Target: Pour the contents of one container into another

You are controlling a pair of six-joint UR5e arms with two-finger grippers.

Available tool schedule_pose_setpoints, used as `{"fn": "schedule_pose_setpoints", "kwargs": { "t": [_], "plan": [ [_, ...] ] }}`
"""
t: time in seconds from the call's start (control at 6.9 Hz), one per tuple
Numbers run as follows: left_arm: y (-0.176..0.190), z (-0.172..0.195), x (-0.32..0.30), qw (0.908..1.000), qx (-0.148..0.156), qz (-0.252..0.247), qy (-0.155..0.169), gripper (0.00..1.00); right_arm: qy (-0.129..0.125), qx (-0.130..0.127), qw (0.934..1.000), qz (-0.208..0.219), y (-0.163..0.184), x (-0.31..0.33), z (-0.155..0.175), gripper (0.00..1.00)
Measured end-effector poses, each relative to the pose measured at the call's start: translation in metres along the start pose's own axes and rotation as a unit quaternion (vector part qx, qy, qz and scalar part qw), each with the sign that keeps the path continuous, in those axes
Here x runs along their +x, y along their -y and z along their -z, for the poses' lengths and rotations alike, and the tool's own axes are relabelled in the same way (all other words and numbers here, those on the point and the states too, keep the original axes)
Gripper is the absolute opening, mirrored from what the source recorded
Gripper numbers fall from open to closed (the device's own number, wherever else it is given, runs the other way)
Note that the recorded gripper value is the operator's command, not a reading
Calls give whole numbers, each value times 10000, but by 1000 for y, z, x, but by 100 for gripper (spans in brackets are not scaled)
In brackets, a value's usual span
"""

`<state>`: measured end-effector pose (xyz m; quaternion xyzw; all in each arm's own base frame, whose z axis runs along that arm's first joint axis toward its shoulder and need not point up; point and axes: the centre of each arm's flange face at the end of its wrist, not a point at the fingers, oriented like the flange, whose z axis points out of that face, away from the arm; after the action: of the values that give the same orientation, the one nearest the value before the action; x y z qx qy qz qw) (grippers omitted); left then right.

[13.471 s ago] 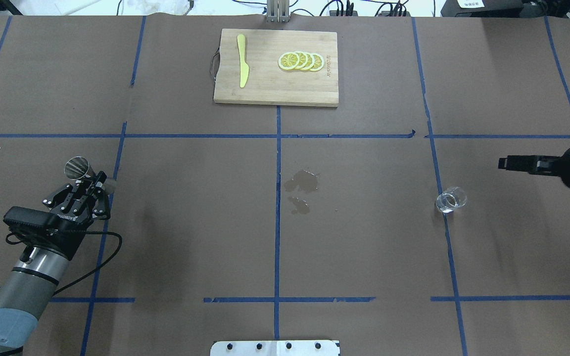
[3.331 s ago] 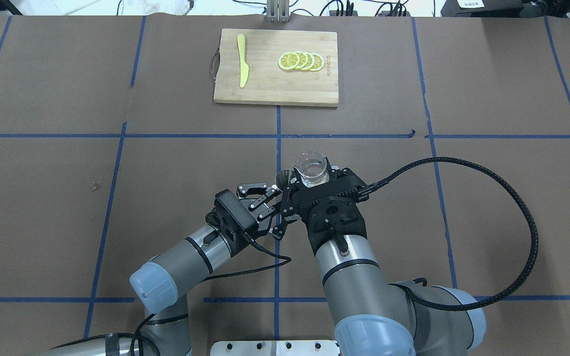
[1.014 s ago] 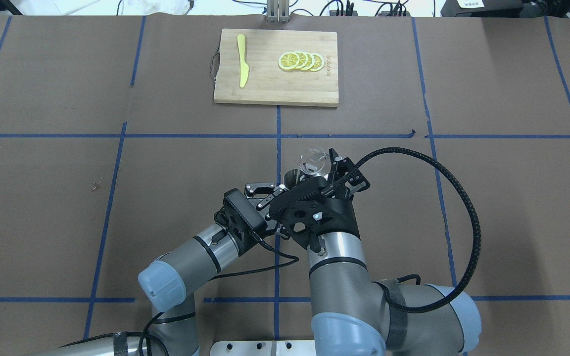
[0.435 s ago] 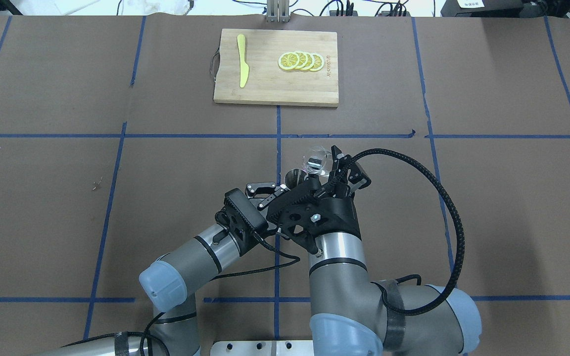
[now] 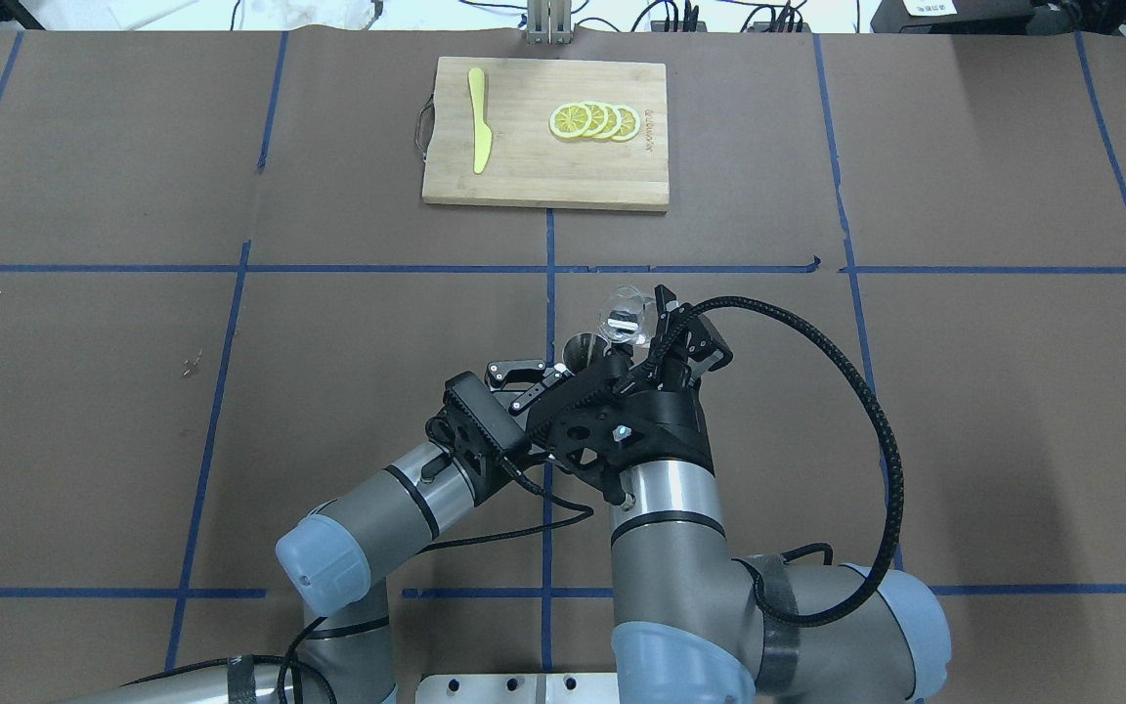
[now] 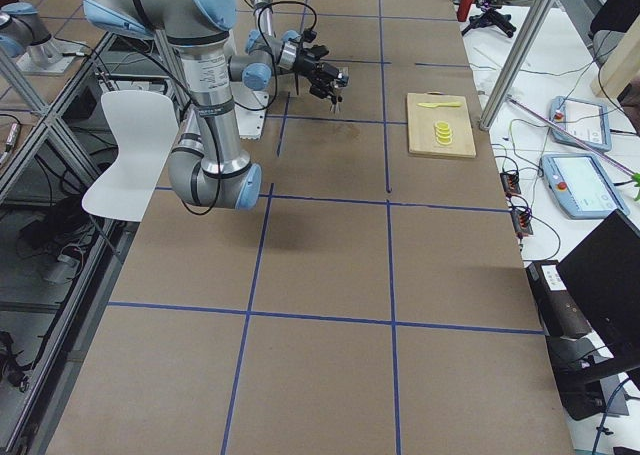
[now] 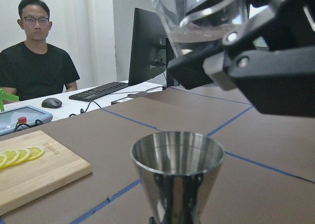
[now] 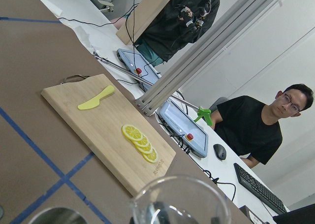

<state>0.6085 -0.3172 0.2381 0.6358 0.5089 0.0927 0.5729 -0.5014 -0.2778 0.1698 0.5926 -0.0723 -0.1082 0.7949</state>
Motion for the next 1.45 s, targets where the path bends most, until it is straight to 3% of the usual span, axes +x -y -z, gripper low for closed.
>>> {"fn": "schedule_pose_setpoints", "kwargs": {
  "t": [1.45],
  "plan": [
    [4,-2,3,10000,34,23,-3,0,-234,-28,9942,1050,-3,-1,-1,0]
  ]
}}
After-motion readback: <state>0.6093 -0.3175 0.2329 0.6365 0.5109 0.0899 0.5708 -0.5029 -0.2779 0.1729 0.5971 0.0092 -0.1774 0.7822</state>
